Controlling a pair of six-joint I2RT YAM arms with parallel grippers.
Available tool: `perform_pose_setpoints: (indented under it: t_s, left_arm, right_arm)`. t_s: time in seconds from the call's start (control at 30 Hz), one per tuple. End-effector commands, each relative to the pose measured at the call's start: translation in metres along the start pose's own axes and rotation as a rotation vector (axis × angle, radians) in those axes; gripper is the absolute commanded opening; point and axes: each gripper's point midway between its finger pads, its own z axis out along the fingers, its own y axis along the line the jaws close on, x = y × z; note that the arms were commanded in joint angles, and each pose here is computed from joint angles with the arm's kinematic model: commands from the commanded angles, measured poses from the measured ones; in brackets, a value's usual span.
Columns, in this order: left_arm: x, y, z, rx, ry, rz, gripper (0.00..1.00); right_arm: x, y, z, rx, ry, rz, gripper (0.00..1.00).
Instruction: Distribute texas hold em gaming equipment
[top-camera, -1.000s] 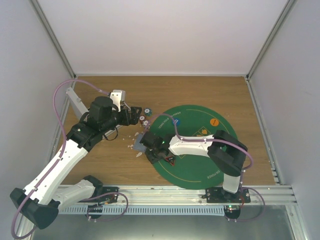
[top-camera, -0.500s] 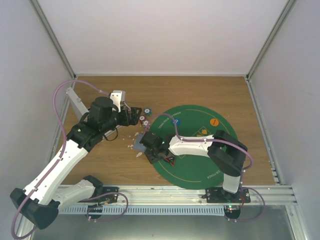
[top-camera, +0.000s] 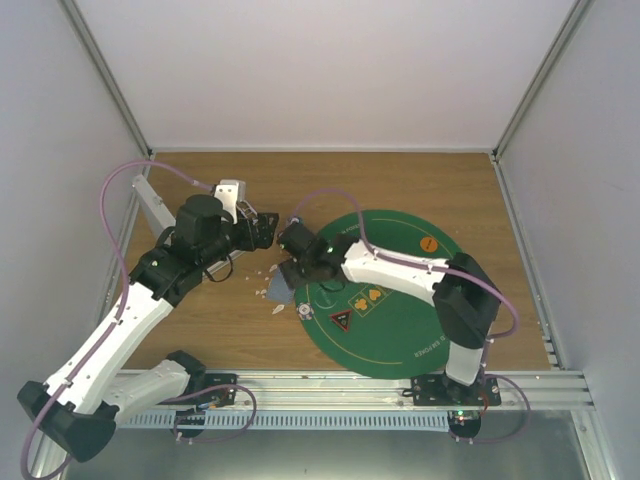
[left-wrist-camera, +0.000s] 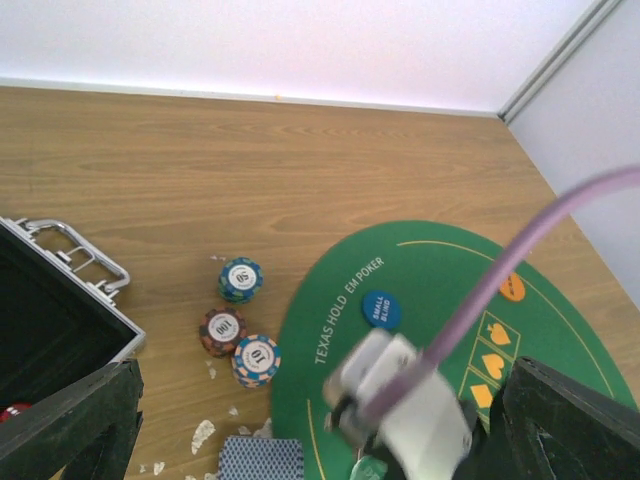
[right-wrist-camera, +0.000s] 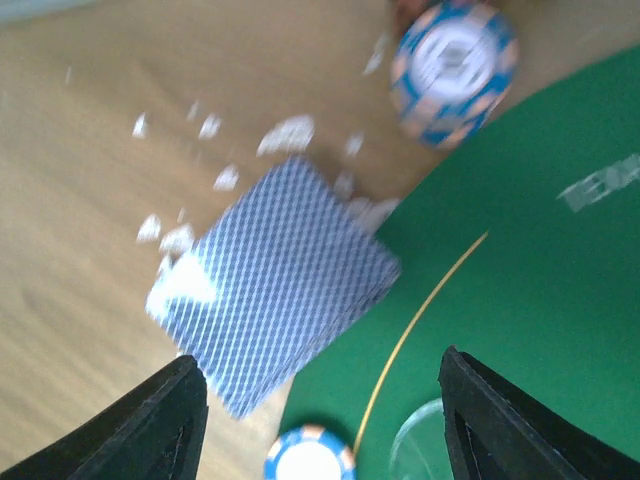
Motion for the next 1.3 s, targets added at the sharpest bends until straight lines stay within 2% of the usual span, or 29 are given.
perform_pose_setpoints:
  t_s: [0.0, 0.27, 0.57, 0.97, 1.27]
  left_arm:
    - [-0.021, 0.005, -0.01, -0.034, -0.079, 0.018, 0.99]
    - [-0.026, 0.005, -0.006, -0.033, -0.087, 0.027, 0.99]
    - [-0.024, 0.008, -0.003, -0.04, -0.084, 0.033, 0.99]
    - [-0.022, 0.01, -0.001, -0.04, -0.079, 0.027, 0.99]
    - [-0.021, 0.01, 0.002, -0.03, -0.075, 0.026, 0.99]
  right_arm:
    - [-0.032, -0.035, 0.009, 0.061, -0.011, 0.077, 0.65]
    - [-0.07, -0.056, 0.036, 0.11, -0.011, 0.075, 0.74]
    - [-0.079, -0.053, 0.06, 0.097, 0.022, 0.041, 0.78]
    - [-0.083, -0.055, 0.081, 0.107, 0.051, 0.03, 0.68]
    - [-0.079, -0.058, 0.089, 0.119, 0.068, 0.029, 0.65]
